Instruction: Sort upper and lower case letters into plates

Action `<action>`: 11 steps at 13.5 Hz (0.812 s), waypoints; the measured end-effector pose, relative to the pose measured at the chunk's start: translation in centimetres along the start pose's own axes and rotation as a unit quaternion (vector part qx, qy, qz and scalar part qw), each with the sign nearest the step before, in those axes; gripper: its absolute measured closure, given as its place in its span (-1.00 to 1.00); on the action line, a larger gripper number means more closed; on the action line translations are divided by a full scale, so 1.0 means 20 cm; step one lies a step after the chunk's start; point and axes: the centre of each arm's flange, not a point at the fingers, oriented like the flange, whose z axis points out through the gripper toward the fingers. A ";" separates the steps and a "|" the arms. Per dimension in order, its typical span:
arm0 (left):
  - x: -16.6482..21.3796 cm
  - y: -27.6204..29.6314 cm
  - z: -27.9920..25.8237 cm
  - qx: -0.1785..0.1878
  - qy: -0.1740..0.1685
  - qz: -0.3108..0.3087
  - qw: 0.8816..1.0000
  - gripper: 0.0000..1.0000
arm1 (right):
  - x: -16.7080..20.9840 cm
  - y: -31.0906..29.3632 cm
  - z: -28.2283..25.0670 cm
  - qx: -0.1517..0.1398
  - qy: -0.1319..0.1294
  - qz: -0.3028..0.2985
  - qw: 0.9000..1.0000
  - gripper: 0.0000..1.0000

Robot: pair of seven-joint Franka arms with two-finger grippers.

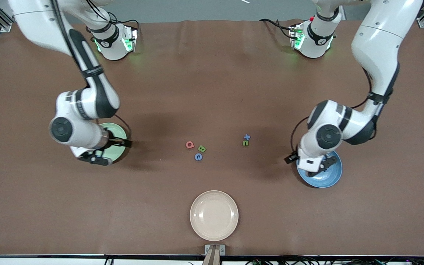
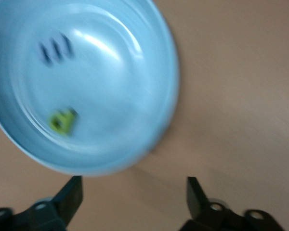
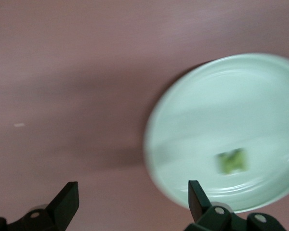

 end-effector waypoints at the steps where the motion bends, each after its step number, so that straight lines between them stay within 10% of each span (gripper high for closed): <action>1: -0.11 0.08 -0.01 -0.003 0.000 0.004 1.000 -0.98 | -0.09 -0.20 0.03 0.003 0.013 -0.002 1.000 -1.00; 5: -0.53 0.39 0.12 -0.032 0.002 0.037 0.999 -0.81 | -0.41 -0.74 0.30 0.033 0.053 -0.025 0.998 -1.00; 7: -0.70 0.50 0.21 -0.046 0.000 0.056 0.997 -0.42 | -0.50 -0.92 0.47 0.036 0.063 -0.021 0.997 -1.00; 11: -0.77 0.54 0.27 -0.046 0.018 0.088 0.995 -0.37 | -0.47 -1.09 0.53 0.034 0.082 -0.039 0.995 -0.94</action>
